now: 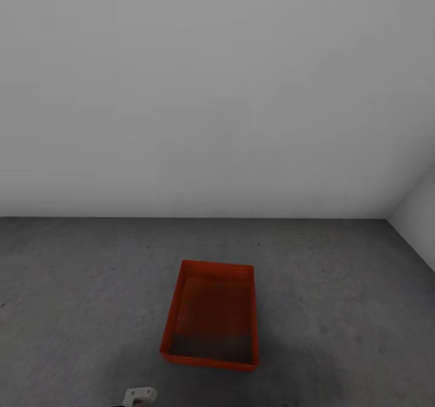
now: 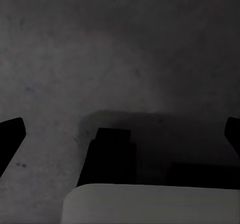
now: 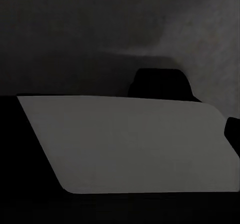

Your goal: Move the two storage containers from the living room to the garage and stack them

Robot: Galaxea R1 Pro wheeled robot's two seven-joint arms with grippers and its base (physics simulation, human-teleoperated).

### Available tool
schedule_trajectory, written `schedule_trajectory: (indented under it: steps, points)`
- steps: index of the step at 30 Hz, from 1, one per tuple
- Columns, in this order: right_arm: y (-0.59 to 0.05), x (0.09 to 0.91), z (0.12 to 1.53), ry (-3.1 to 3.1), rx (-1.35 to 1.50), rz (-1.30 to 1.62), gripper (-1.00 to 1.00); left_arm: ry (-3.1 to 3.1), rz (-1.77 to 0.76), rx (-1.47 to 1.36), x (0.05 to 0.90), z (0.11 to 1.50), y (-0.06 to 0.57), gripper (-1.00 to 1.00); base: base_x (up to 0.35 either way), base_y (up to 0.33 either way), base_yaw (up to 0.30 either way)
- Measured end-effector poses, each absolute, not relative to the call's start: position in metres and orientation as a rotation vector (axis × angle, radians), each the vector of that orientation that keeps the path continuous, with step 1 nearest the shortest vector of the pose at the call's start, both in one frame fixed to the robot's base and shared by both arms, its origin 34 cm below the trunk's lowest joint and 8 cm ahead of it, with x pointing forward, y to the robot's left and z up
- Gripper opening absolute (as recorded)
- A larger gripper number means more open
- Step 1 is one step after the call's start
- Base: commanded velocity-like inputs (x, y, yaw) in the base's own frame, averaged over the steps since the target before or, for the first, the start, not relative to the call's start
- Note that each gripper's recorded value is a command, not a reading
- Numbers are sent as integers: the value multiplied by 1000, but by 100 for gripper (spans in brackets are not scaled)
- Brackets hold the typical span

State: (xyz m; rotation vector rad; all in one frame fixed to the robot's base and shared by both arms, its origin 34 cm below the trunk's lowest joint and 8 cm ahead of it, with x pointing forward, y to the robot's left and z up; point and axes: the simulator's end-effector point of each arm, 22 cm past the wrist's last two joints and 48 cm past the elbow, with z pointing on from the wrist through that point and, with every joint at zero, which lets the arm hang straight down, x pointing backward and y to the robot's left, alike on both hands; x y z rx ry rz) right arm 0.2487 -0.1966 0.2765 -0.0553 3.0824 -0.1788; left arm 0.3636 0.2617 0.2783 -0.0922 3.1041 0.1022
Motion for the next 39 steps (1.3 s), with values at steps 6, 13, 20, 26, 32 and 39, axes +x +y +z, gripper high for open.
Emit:
schedule_trajectory:
  steps: [6,13,20,26,32,39]
  points:
    - [-197,252,278,3074,-54,-178,100,3094,102,-91,367,281,262,100,0,0,0]
    - [-197,256,279,3065,-53,-177,100,3082,100,-92,372,283,262,100,0,0,0]
    - [-197,261,281,3054,-54,-177,100,3071,99,-93,377,286,262,100,0,0,0]
    - [-197,266,290,3045,-53,-177,100,3064,98,-93,381,297,261,100,0,0,0]
    - [-197,271,304,3036,-51,-176,100,3056,98,-93,386,311,261,100,0,0,0]
    - [-197,278,319,3025,-50,-176,100,3045,96,-93,392,328,259,100,0,0,0]
